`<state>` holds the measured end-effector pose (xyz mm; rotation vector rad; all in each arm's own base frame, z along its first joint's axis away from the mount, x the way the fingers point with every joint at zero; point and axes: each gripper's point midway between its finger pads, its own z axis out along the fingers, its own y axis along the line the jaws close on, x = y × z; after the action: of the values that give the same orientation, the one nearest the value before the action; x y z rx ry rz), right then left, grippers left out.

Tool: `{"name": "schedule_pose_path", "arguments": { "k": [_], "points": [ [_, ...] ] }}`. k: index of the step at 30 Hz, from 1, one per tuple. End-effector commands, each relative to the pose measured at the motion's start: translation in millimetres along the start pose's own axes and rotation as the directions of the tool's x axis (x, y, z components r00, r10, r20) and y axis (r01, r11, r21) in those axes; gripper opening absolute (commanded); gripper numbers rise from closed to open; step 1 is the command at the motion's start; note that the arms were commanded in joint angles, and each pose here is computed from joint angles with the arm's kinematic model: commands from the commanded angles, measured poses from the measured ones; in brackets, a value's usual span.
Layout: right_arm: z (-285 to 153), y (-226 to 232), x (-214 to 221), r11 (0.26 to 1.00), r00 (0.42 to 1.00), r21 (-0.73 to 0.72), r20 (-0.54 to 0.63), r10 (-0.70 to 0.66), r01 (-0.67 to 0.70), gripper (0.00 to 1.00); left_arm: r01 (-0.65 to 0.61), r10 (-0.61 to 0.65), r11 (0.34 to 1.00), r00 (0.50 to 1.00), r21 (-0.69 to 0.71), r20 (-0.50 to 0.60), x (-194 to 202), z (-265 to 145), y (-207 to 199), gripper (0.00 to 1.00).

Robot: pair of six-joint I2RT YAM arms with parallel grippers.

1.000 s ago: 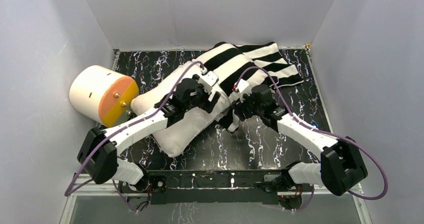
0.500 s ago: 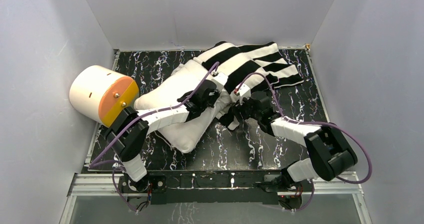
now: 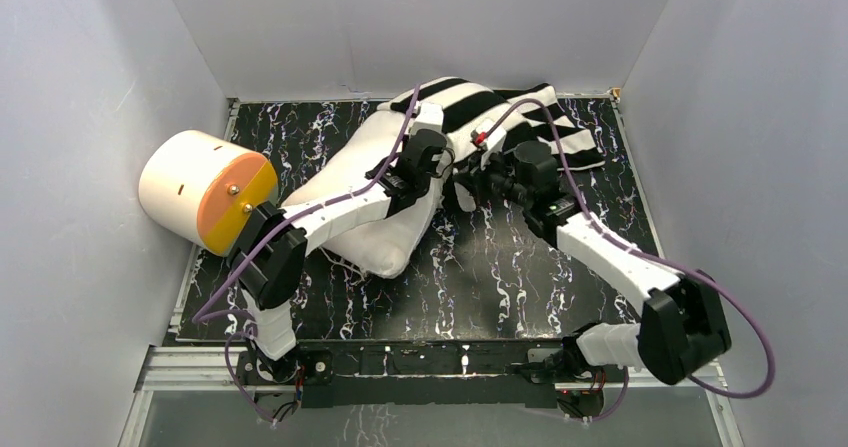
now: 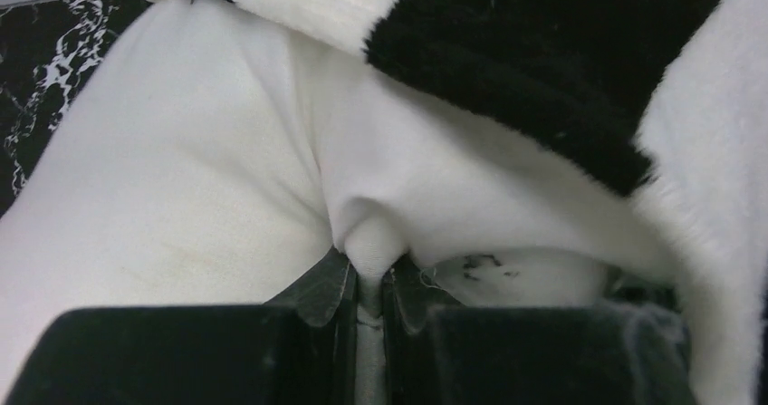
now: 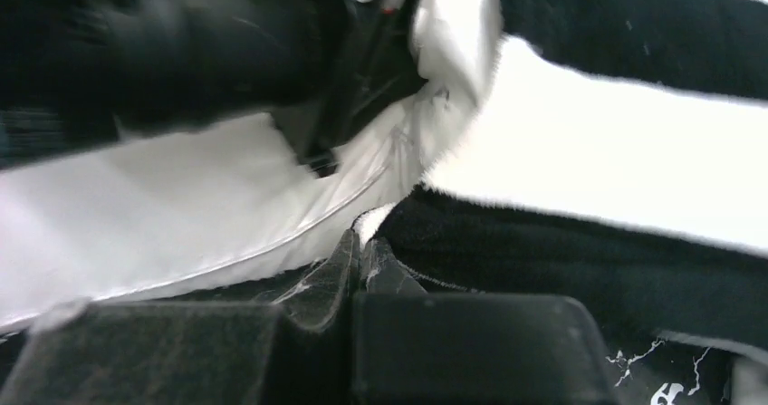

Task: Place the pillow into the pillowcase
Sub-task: Stuff the pillow into the pillowcase.

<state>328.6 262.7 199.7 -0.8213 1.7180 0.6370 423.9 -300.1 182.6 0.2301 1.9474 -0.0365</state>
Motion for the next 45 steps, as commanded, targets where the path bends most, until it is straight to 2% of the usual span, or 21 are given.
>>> {"name": "schedule_pose_path", "arguments": {
  "k": [1,5,7,9,12,14,15,17,19,21,26,31,32,35,40,43,45],
  "points": [
    [-30.7,57.5,-52.9,0.967,0.992,-0.248,0.093,0.083,-0.058,0.0,0.165,-0.161,0.983,0.985,-0.074,0.067,-18.3,12.3,2.4,0.0],
    [-10.8,84.3,13.3,0.913,0.967,-0.337,0.026,0.253,-0.23,0.0,0.214,-0.213,0.972,0.977,-0.096,0.015,8.2,32.4,-1.1,0.0],
    [4.0,94.4,49.2,0.9,0.958,-0.333,-0.038,0.284,-0.28,0.0,0.255,-0.256,0.964,0.967,-0.075,-0.006,17.9,38.9,-4.2,0.0],
    [14.5,88.2,72.1,0.911,0.953,-0.28,-0.088,0.289,-0.302,0.0,0.272,-0.273,0.961,0.962,-0.047,-0.019,18.1,38.1,-9.0,0.0],
    [21.3,58.5,81.3,0.947,0.953,-0.121,-0.091,0.287,-0.297,0.0,0.303,-0.303,0.953,0.953,0.009,-0.016,7.5,24.8,-12.0,0.0],
    [21.2,44.9,79.9,0.957,0.956,-0.054,-0.083,0.28,-0.285,0.09,0.342,-0.342,0.936,0.94,0.086,-0.018,-2.1,9.5,-18.0,0.0],
    [19.7,39.1,80.5,0.959,0.956,-0.017,-0.087,0.279,-0.281,0.14,0.353,-0.352,0.927,0.935,0.126,-0.026,-7.6,0.3,-20.7,0.09],
    [13.0,31.5,78.2,0.965,0.96,0.032,-0.098,0.263,-0.261,0.21,0.37,-0.366,0.917,0.929,0.15,-0.056,-13.6,-18.0,-17.4,0.35],
    [2.8,24.6,65.0,0.97,0.967,0.074,-0.09,0.237,-0.231,0.3,0.374,-0.368,0.915,0.927,0.152,-0.069,-20.6,-36.7,-6.4,0.54],
    [-6.7,16.4,47.2,0.971,0.973,0.121,-0.083,0.217,-0.206,0.37,0.399,-0.39,0.906,0.917,0.139,-0.086,-23.4,-52.8,10.5,0.6],
    [-20.0,0.9,-18.0,0.953,0.973,0.202,-0.007,0.23,-0.224,0.48,0.469,-0.456,0.869,0.883,0.156,-0.114,-36.8,-72.7,42.8,0.66],
    [-7.7,-12.3,-76.5,0.972,0.992,0.202,0.066,0.104,-0.116,0.58,0.463,-0.455,0.885,0.884,0.054,-0.109,-36.3,-58.4,89.0,0.7],
    [-2.1,-23.2,-83.0,0.965,0.994,0.245,0.065,0.082,-0.096,0.59,0.45,-0.446,0.893,0.89,0.028,-0.097,-35.9,-52.1,100.5,0.72],
    [24.7,-39.8,-98.5,0.96,0.999,0.276,0.036,0.035,-0.044,0.6,0.418,-0.418,0.908,0.904,-0.028,-0.092,-32.5,-32.6,120.0,0.74],
    [80.7,-61.7,-106.5,0.958,0.999,0.284,-0.032,-0.023,0.031,0.63,0.397,-0.396,0.918,0.916,-0.012,-0.068,-35.4,-0.4,122.5,0.77],
    [111.1,-79.9,-113.7,0.944,0.997,0.321,-0.042,-0.071,0.081,0.65,0.393,-0.394,0.919,0.915,-0.026,-0.082,-23.5,17.7,121.5,0.78],
    [131.2,-90.3,-122.3,0.936,0.994,0.336,-0.039,-0.101,0.108,0.66,0.388,-0.389,0.921,0.915,-0.031,-0.104,-6.5,30.1,118.6,0.74]
  ]
}}
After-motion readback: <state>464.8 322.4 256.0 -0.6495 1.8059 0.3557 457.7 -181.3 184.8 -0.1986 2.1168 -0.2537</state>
